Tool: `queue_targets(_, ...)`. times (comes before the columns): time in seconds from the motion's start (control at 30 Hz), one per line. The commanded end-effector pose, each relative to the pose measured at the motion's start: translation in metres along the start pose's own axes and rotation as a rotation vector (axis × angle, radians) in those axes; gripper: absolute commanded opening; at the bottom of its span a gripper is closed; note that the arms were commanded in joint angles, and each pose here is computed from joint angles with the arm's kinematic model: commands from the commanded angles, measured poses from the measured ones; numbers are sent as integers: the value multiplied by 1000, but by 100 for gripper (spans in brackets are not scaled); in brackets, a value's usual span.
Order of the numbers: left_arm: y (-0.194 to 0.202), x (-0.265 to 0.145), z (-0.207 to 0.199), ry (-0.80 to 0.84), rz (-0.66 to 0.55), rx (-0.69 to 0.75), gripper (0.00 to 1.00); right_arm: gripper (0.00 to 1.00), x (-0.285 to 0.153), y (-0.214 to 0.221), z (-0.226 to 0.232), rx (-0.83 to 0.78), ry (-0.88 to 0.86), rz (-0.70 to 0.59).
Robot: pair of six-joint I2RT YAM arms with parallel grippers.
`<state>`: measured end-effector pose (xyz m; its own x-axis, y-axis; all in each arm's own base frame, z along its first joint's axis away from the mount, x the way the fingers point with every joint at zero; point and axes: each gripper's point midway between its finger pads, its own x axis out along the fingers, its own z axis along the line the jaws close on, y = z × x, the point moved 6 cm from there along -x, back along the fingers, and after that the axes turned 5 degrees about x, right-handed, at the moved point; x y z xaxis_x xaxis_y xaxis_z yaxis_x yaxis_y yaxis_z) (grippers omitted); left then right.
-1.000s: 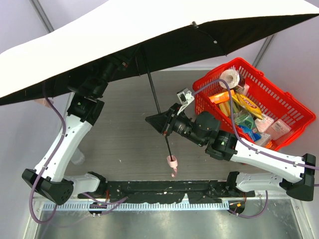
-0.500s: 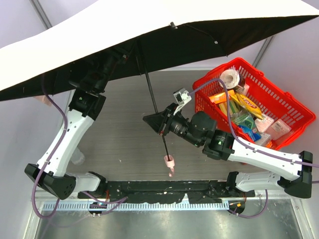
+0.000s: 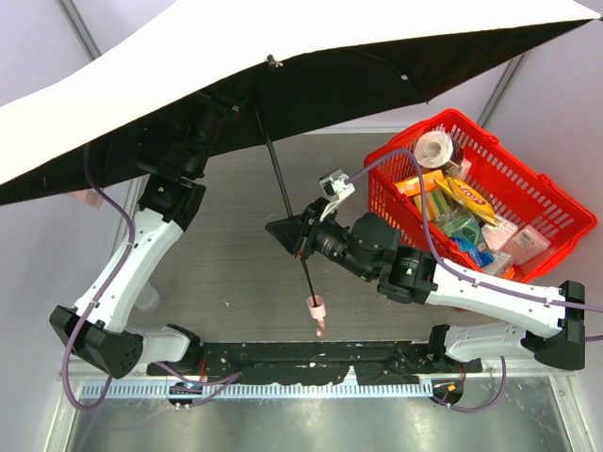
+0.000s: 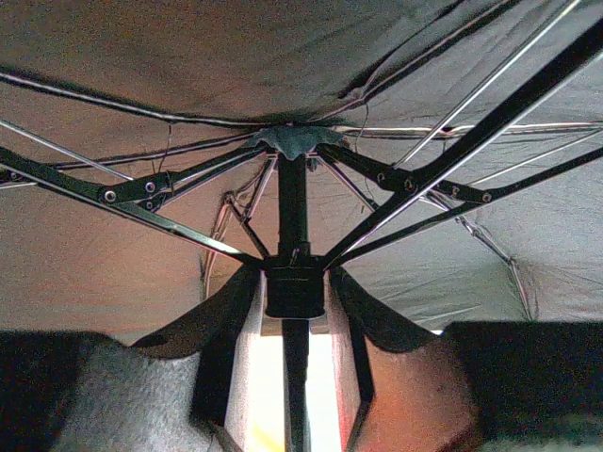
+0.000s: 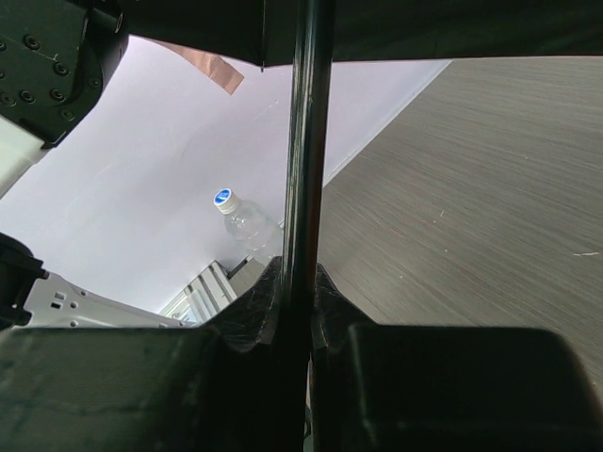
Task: Put away the umbrella
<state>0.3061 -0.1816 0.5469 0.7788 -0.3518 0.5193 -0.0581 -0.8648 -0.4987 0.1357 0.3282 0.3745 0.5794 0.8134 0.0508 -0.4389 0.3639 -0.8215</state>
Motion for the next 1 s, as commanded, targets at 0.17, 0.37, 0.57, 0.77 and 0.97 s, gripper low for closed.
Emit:
queue_targets(0.17,-26,-6,-21,85,-142,28,12,0,-1,-31,24,-9,-65,-115)
queue_targets(0.37,-18,-9,-15,118,-137,-36,0,0,4,-29,21,-20,-37,-120)
queue_targets(0.57,18,-31,-10,84,37,-162,0,0,11,-45,21,-41,22,-184)
queue_targets(0.77,64,-68,14,-56,273,-332,0,0,19,-78,24,-73,53,-270)
queue_targets(0.97,102,-107,38,-133,451,-450,0,0,49,-106,14,-32,22,-284)
